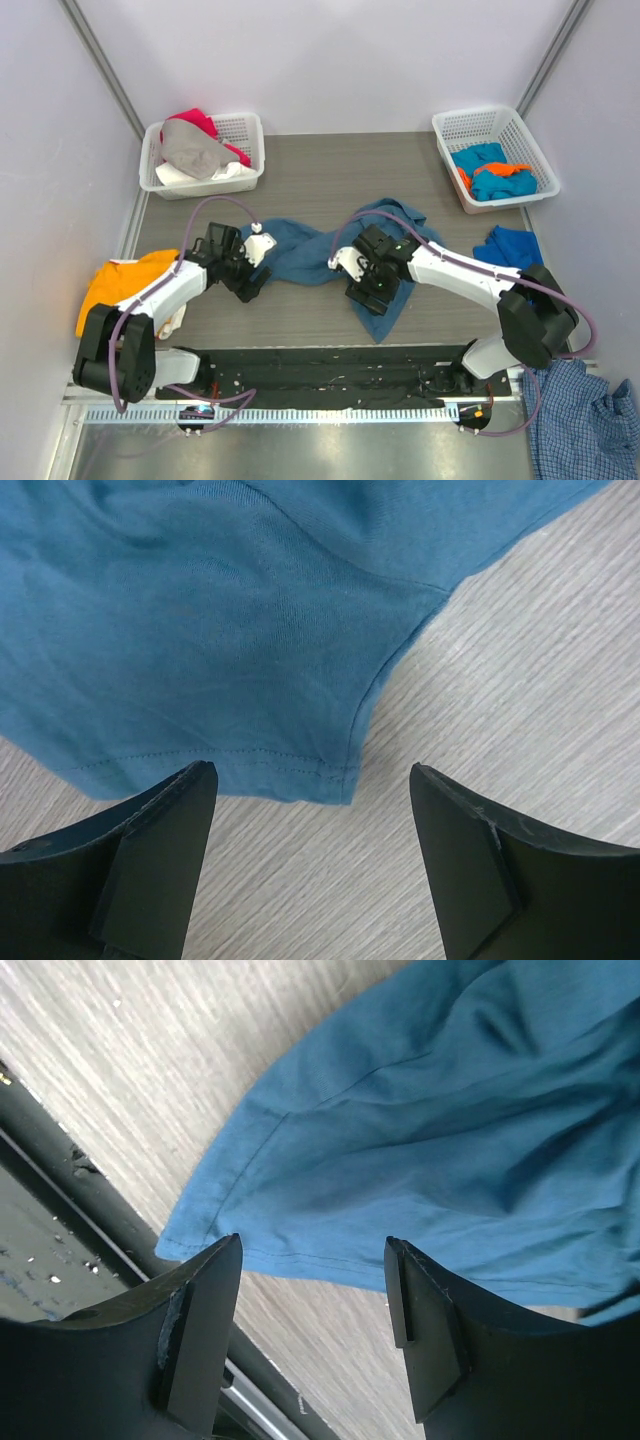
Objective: Fold and stack the t-shirts
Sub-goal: Flatten out the tshirt
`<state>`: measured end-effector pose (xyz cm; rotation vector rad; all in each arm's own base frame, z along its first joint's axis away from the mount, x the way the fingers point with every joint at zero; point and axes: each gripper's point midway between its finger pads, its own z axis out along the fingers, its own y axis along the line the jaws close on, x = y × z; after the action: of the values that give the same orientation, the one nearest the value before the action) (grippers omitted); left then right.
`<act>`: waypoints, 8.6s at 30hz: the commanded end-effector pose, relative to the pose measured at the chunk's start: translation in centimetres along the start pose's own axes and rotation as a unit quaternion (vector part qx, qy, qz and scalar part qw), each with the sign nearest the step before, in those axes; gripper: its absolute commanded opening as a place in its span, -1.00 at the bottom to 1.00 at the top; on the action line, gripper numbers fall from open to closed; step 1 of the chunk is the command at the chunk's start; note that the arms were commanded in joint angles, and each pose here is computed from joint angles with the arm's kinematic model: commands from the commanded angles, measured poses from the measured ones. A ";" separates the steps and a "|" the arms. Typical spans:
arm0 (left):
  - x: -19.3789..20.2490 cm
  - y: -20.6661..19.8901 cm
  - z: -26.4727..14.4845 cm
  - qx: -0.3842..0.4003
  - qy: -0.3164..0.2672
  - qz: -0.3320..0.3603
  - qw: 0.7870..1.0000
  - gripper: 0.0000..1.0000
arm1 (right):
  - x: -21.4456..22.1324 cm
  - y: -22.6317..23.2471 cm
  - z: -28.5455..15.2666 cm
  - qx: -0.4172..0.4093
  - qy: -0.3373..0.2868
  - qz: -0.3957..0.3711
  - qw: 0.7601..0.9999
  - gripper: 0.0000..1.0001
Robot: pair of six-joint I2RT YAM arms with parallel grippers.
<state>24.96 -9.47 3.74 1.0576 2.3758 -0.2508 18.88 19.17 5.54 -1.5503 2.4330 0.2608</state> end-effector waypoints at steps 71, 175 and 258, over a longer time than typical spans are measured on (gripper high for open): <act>-15.1 6.5 -10.0 -0.184 -0.167 0.024 0.968 -1.00 | -5.6 -9.4 -12.6 0.292 -0.087 -0.033 0.952 -0.98; -40.9 25.0 -42.5 -0.584 -0.463 -0.050 0.665 -1.00 | -1.6 -32.9 -56.1 0.721 -0.318 0.234 0.569 -0.98; 3.5 -1.6 -14.7 0.009 0.231 0.195 0.953 0.55 | 17.2 -8.2 -10.6 0.135 0.060 0.103 0.984 0.10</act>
<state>15.89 -2.12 12.64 1.7359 2.5453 0.1889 15.26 -1.55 9.43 -1.3276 2.6720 -0.0083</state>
